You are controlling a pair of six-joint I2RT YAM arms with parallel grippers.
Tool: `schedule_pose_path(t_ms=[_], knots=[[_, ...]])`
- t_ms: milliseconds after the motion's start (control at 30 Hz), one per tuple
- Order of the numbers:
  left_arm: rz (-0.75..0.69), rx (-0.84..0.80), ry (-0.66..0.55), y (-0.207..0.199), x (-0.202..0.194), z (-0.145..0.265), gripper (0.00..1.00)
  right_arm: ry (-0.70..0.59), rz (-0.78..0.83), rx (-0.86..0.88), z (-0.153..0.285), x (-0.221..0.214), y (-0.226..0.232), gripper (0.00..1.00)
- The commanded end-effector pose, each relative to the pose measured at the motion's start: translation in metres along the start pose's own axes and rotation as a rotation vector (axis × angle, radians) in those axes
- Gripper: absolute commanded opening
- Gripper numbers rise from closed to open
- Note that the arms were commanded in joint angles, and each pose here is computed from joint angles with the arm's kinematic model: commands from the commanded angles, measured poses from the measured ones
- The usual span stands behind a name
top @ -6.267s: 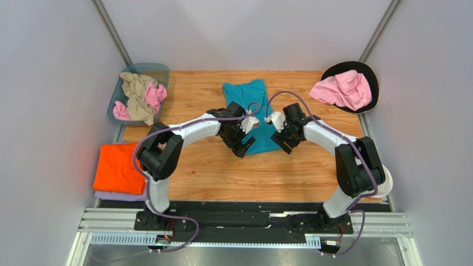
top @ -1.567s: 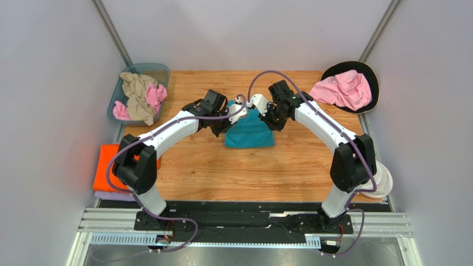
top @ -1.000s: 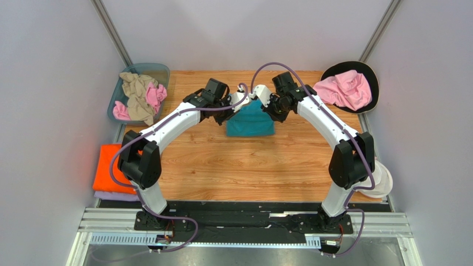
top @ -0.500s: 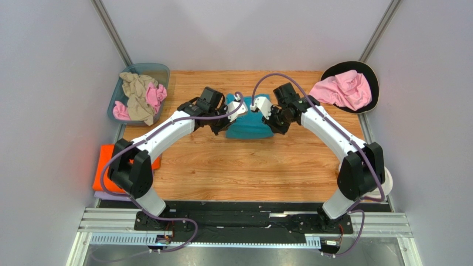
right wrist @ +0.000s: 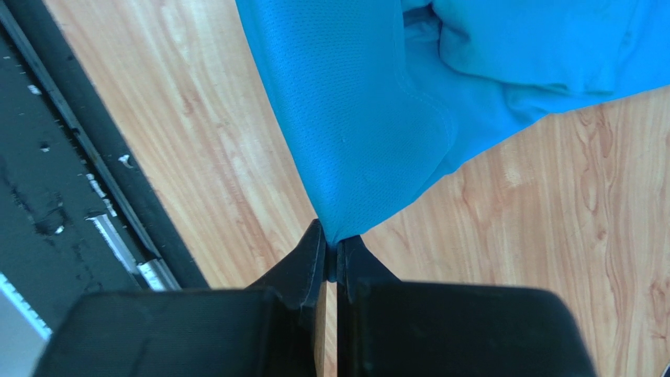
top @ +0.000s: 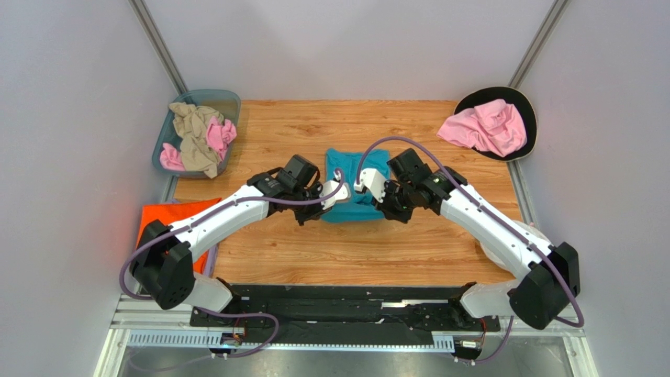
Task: Fold and stack the t-shirts
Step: Fold the tshirt
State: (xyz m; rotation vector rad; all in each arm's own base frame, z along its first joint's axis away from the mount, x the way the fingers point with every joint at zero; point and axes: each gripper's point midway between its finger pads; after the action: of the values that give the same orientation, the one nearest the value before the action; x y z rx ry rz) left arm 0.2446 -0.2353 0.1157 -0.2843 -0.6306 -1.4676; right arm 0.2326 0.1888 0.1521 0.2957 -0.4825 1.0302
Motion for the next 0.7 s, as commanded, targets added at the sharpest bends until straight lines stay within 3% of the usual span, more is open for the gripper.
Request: schedule_pose_path(t_ms=[0,233,467,667], knots=[[0.006,-0.024,0.004,-0.022,-0.005,0.015,0.0,0.009,-0.031,0.002,0.016,-0.013,0.021,0.0],[-0.026,-0.036,-0.05,-0.042,-0.001,0.036,0.0,-0.022,-0.016,0.012,0.028,-0.014,0.04,0.0],[-0.101,0.1,-0.085,-0.004,0.026,0.051,0.0,-0.071,0.012,-0.075,0.04,0.005,0.023,0.0],[-0.161,0.183,-0.082,0.032,0.042,0.04,0.0,-0.071,0.046,-0.141,0.037,0.017,0.005,0.0]])
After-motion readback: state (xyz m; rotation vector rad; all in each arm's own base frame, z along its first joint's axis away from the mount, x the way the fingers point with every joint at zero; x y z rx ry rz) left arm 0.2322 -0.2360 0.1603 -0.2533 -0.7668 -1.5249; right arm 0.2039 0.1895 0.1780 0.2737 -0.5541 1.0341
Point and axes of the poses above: each gripper's point midway between its finger pads, its own z axis back along the fingers, its own y axis along the line the jaws close on, x = y × z, and after that the axes turned 11 degrees about -z, right-handed
